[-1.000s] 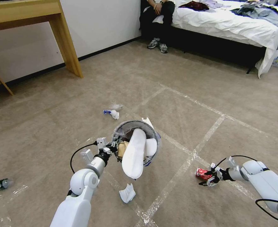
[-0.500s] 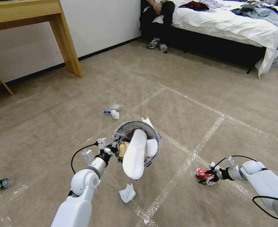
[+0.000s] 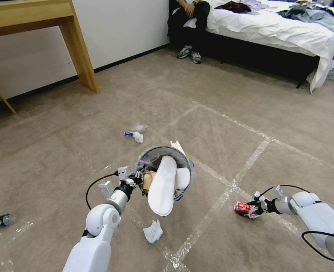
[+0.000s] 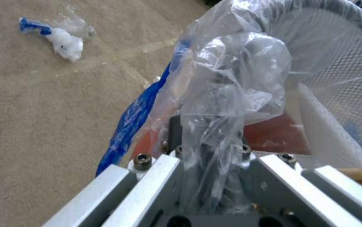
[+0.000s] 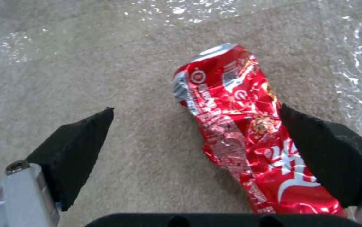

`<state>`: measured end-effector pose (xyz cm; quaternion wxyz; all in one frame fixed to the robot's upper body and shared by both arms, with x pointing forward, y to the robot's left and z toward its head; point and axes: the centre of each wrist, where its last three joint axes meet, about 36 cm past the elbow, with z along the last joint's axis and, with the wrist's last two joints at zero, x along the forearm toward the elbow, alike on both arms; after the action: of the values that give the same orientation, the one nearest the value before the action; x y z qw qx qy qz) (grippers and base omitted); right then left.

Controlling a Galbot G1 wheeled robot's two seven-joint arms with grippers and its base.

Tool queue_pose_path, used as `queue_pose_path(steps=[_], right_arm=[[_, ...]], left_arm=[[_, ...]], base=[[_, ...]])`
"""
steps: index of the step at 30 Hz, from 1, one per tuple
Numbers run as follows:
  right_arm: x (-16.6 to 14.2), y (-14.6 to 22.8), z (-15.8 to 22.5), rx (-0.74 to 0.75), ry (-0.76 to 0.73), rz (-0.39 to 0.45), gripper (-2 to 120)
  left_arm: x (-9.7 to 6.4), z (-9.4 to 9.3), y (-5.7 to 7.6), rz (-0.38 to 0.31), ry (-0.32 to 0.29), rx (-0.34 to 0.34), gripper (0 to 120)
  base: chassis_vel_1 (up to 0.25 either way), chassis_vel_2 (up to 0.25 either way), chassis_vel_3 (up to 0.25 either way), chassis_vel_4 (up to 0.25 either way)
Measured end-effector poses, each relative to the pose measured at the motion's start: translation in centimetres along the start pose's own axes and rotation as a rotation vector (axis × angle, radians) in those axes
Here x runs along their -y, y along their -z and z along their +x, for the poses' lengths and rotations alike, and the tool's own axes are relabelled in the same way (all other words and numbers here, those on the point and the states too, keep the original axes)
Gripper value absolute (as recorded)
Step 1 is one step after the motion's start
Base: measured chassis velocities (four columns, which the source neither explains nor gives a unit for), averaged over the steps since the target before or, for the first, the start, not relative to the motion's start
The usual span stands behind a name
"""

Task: Pick up the trash bin and place the garbage on the floor into it.

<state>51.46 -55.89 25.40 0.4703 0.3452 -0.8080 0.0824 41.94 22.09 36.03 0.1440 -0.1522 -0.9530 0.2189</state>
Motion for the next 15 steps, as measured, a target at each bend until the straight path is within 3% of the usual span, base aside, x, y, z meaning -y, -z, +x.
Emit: queue_pose_path(steps=[15], right_arm=[[-0.9, -0.8, -1.7, -0.022, -0.090, -0.020, 100]], left_arm=[[0.2, -0.1, -0.2, 0.005, -0.001, 0.001, 1]], base=[[0.000, 0.000, 0.000, 0.000]])
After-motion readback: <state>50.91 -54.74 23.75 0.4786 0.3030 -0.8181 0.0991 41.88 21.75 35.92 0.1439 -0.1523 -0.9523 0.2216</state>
